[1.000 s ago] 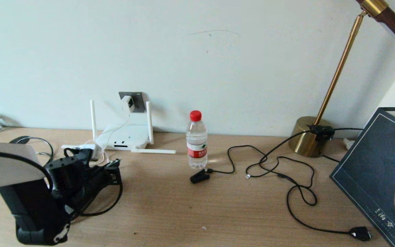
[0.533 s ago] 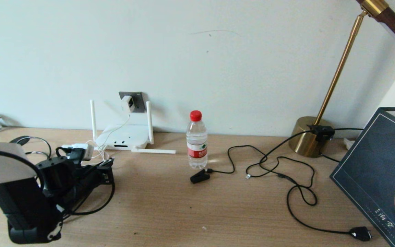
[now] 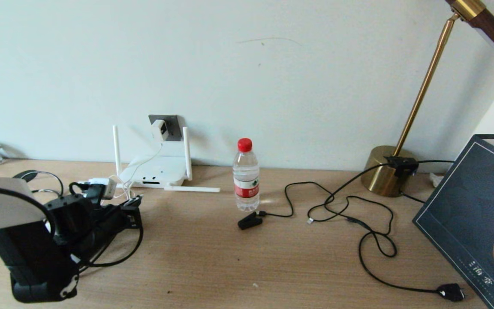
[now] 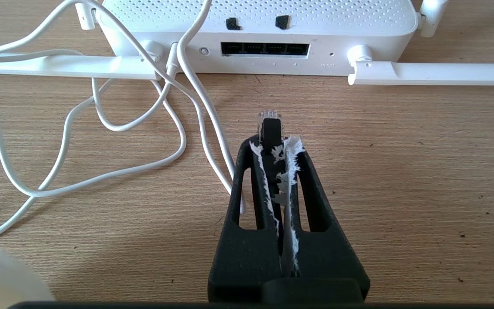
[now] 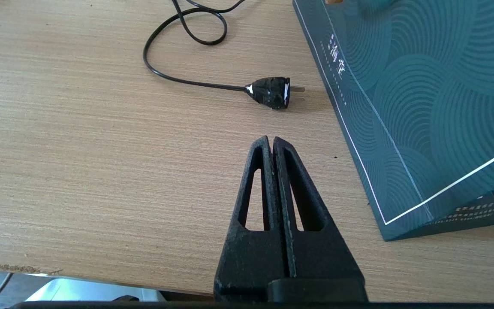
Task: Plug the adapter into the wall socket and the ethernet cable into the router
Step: Align cable and router interface
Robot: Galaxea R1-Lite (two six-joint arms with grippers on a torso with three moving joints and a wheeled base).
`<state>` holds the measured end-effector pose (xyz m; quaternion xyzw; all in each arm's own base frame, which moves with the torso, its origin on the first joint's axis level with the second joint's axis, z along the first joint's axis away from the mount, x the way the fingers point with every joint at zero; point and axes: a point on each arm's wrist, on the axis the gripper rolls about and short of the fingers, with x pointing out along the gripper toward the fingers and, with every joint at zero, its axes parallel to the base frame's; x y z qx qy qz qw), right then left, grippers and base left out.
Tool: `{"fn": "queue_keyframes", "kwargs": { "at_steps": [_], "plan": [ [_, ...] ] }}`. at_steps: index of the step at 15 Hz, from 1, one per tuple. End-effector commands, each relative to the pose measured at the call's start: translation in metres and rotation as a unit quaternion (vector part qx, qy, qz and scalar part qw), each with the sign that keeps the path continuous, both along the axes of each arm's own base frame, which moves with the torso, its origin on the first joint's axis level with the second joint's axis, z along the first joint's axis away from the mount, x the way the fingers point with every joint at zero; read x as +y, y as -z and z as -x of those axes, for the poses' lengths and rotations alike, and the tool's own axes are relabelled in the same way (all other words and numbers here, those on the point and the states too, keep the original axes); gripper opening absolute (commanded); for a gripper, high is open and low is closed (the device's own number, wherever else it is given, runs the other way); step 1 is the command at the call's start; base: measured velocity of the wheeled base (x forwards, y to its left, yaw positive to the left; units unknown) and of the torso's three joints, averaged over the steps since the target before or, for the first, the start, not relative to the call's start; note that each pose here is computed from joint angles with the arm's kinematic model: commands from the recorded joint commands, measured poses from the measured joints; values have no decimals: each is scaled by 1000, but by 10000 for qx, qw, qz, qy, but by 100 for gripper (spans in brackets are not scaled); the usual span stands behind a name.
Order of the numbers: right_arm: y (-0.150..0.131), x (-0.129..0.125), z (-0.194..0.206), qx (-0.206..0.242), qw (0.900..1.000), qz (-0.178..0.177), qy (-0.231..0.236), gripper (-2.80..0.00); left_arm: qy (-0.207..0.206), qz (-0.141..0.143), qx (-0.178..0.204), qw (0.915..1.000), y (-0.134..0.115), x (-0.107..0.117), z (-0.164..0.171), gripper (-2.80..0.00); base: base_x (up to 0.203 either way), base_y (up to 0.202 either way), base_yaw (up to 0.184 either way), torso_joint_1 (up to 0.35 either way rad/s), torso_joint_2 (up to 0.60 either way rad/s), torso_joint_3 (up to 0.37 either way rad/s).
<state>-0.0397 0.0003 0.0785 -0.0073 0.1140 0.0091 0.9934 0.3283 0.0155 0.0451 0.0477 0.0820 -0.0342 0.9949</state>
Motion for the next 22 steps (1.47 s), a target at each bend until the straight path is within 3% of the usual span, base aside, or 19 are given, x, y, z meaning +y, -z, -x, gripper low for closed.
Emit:
{"fn": "queue_keyframes", "kwargs": {
  "at_steps": [1, 7, 22],
  "plan": [
    [0, 0, 0, 22, 10000, 2, -3, -280, -13, -6, -73, 10000, -2, 1, 0, -280, 0, 0, 0, 0, 0, 0],
    [0, 0, 0, 22, 10000, 2, -3, -280, -13, -22, -351, 9994, -5, 2, -22, -280, 0, 0, 0, 0, 0, 0],
    [0, 0, 0, 22, 10000, 2, -3, -280, -29, -17, -254, 9997, -12, 5, -43, -280, 0, 0, 0, 0, 0, 0]
  ]
}}
